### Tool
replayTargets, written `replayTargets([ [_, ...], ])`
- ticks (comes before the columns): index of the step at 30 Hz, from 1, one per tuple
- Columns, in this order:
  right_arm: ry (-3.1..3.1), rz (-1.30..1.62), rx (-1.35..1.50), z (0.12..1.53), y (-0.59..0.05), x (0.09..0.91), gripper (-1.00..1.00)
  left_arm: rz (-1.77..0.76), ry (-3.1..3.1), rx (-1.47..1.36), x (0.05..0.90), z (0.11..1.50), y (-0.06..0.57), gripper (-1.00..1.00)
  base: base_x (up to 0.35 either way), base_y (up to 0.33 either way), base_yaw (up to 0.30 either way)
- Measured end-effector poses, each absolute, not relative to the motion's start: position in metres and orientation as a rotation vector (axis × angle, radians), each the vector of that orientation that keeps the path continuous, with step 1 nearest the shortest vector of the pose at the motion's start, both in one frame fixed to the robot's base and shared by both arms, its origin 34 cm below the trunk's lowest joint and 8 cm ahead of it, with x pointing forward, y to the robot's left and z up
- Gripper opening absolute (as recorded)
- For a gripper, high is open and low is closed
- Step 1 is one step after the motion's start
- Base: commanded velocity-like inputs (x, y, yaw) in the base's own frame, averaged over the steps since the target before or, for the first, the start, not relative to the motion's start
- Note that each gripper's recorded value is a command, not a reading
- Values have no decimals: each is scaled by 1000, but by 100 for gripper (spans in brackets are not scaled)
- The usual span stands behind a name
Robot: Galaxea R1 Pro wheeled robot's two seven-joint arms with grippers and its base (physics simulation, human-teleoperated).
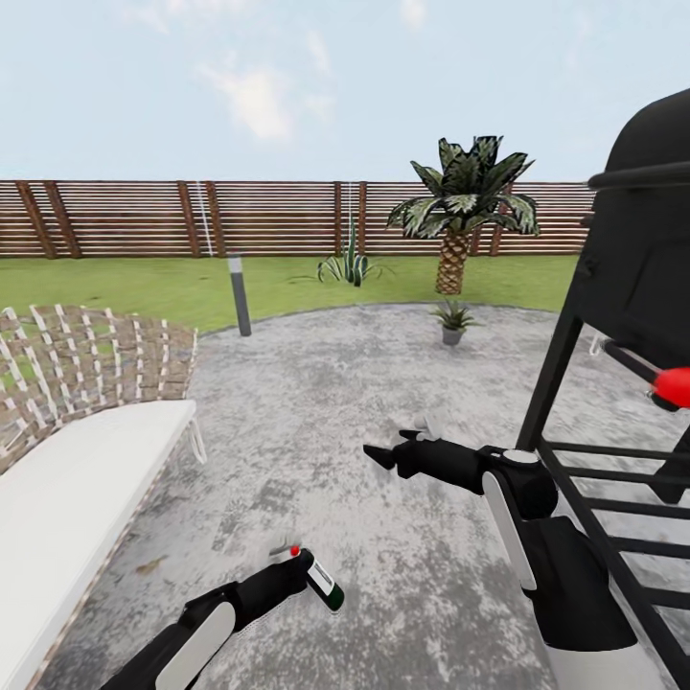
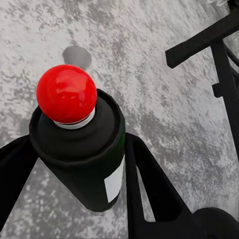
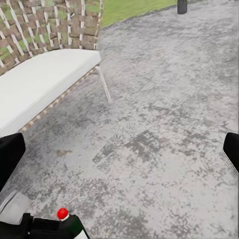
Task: Pick up the pesticide atomizer in the garden and spray insectifuge to fully cover both potted plants in the garden.
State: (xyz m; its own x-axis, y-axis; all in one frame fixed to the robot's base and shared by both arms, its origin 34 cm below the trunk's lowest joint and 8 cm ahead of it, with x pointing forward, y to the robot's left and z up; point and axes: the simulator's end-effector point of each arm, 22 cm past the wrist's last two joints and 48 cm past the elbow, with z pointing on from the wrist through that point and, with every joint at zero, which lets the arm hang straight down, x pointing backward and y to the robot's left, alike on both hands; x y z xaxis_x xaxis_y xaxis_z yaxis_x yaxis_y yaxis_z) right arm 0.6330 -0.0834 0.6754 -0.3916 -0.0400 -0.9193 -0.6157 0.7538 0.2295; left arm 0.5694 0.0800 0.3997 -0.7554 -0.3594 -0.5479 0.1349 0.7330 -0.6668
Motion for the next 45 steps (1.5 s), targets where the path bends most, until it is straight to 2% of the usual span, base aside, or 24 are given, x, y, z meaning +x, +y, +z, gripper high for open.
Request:
replayTargets([
  [45, 1889, 677, -500, 676, -84, 634, 100, -931, 2256, -171, 568, 397, 81, -100, 338, 0, 0],
])
